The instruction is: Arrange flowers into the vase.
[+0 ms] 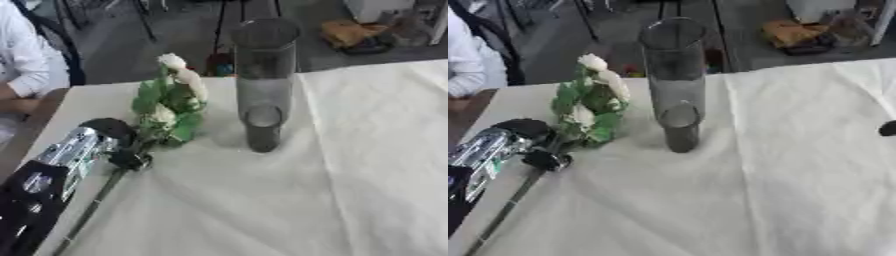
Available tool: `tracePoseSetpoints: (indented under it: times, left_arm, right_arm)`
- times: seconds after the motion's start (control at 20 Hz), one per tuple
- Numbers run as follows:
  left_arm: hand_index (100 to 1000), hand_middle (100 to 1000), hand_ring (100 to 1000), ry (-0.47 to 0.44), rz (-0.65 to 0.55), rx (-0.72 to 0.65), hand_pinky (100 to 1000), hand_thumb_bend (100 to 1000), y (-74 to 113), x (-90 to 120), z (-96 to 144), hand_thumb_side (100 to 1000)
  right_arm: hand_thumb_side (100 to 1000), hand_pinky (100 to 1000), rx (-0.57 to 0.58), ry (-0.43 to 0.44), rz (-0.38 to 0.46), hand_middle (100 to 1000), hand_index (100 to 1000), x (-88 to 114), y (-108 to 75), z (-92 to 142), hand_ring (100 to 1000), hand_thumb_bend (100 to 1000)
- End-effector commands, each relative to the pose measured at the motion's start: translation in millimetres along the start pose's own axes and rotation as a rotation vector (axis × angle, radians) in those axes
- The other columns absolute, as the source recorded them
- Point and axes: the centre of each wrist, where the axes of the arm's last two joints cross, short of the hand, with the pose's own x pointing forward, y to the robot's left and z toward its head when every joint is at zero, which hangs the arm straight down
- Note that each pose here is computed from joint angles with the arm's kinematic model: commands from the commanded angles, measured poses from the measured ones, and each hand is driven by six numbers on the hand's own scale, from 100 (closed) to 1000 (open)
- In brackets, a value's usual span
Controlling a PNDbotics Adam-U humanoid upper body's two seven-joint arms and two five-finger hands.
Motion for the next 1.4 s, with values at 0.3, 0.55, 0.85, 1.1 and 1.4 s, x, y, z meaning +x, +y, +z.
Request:
tracePoseSetpoints:
  times: [0.3,0.55,0.85,1.1,1.4]
  left_arm:
    - [782,537,371,0.008,0.052,-0.038,137,213,-9.2,-2.5,-4.6,596]
    - [770,528,376,-0.048,0.112,-0.099,145,206,-6.9,-3.1,-3.5,662]
    - [736,492,350,-0.072,0.134,-0.142,115,234,-3.9,-5.6,-1.0,584]
    - [687,437,299,-0.068,0.138,-0.152,100,201,-4.2,-5.6,-1.1,471]
    - [589,340,219,-0.052,0.138,-0.145,100,201,-5.8,-4.8,-1.8,357]
  right_arm:
    - [818,553,0.027,-0.008,0.008,529,740,3.9,2.5,-6.1,704,100]
    - [814,552,0.022,-0.001,0.008,529,740,4.3,2.1,-6.0,703,100]
    - [812,552,0.013,0.003,0.007,529,739,5.0,1.4,-6.0,703,100]
    - [810,552,0.013,0.003,0.006,528,738,4.9,1.5,-6.0,703,100]
    - [807,552,0.014,0.001,0.005,527,738,4.8,1.7,-6.3,701,100]
